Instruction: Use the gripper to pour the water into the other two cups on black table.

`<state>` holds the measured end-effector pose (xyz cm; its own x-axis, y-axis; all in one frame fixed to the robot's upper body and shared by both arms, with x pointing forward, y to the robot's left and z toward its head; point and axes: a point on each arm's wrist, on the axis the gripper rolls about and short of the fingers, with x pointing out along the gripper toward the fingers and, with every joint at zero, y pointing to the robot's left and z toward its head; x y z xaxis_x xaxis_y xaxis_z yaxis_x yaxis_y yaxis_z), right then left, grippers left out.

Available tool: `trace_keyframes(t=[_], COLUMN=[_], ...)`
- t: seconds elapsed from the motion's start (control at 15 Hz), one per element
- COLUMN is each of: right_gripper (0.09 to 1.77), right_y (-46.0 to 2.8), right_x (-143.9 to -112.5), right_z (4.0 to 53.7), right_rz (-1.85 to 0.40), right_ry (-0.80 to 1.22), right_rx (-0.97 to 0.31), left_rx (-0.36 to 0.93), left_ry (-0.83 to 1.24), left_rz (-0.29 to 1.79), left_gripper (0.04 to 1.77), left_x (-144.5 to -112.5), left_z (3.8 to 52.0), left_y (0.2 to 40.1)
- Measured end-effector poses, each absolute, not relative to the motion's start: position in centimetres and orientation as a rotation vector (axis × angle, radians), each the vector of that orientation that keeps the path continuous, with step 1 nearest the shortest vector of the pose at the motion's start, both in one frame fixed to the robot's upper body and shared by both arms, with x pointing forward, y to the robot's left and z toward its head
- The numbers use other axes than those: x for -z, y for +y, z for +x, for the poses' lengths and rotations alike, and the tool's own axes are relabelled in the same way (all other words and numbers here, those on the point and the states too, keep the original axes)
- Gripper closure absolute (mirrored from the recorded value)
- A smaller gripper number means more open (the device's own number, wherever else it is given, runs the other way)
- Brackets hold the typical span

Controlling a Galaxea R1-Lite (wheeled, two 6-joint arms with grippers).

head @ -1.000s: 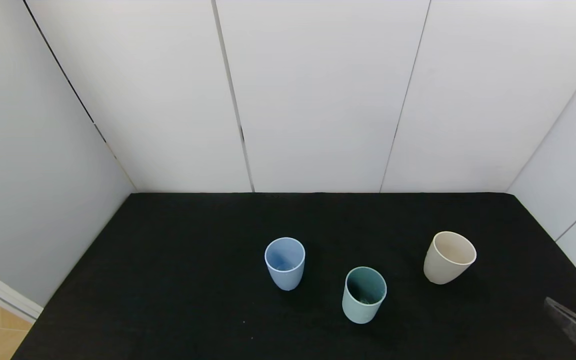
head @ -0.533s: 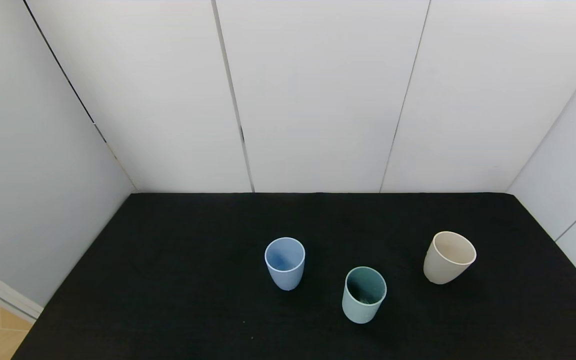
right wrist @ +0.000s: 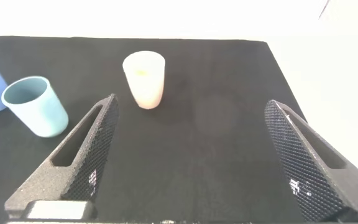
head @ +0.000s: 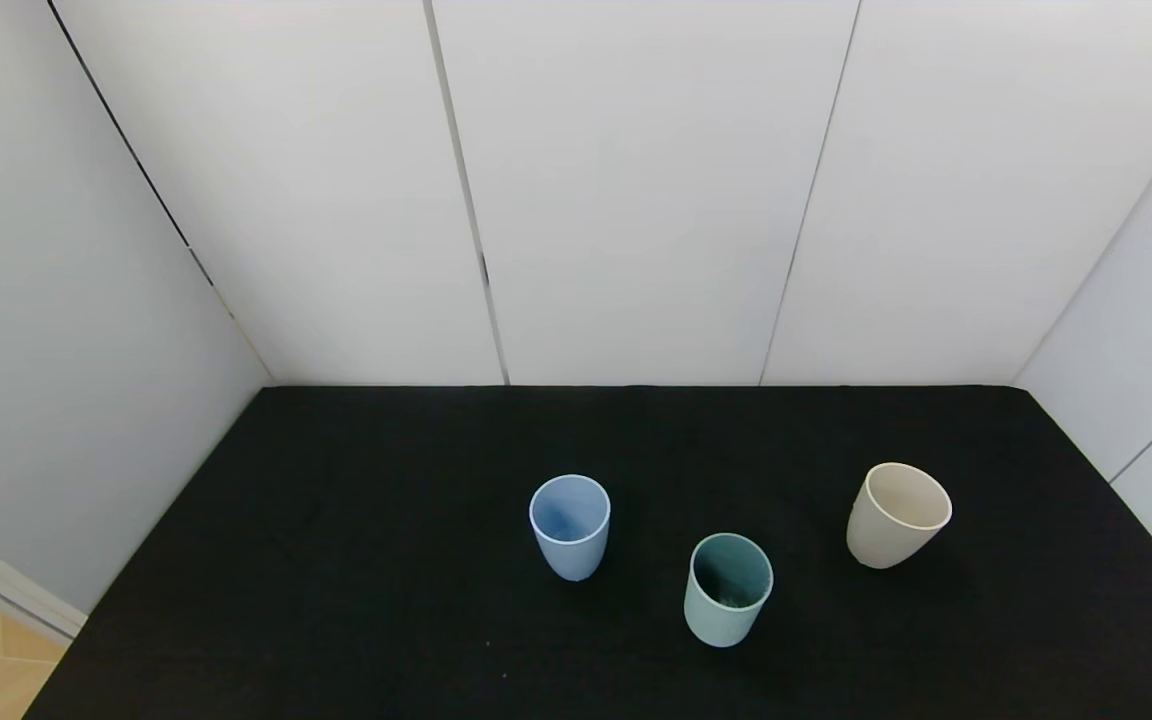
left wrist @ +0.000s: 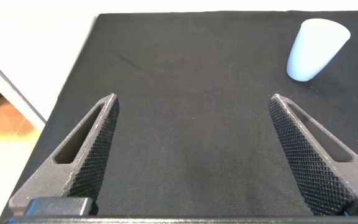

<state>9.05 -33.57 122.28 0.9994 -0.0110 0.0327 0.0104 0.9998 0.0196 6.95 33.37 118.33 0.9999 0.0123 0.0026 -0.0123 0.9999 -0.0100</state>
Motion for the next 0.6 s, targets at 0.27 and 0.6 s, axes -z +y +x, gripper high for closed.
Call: trace_keyframes(t=[0.27,0.6], right_gripper=[0.16,0.16], right_y=[-33.7,-33.7], right_x=[-119.7,-118.3], right_z=[7.7,6.9], right_rz=[-0.016,0.004], right_ry=[-0.013,0.016], right_rx=[0.013,0.003], left_rx=[-0.012,-0.013], left_ry=[-0.003,-0.003], left_rz=[-0.010,-0.010], left_gripper=[0.09,0.09], left_x=[-118.3,-118.3], left_z=[6.9,6.9], left_y=[33.4,33.4])
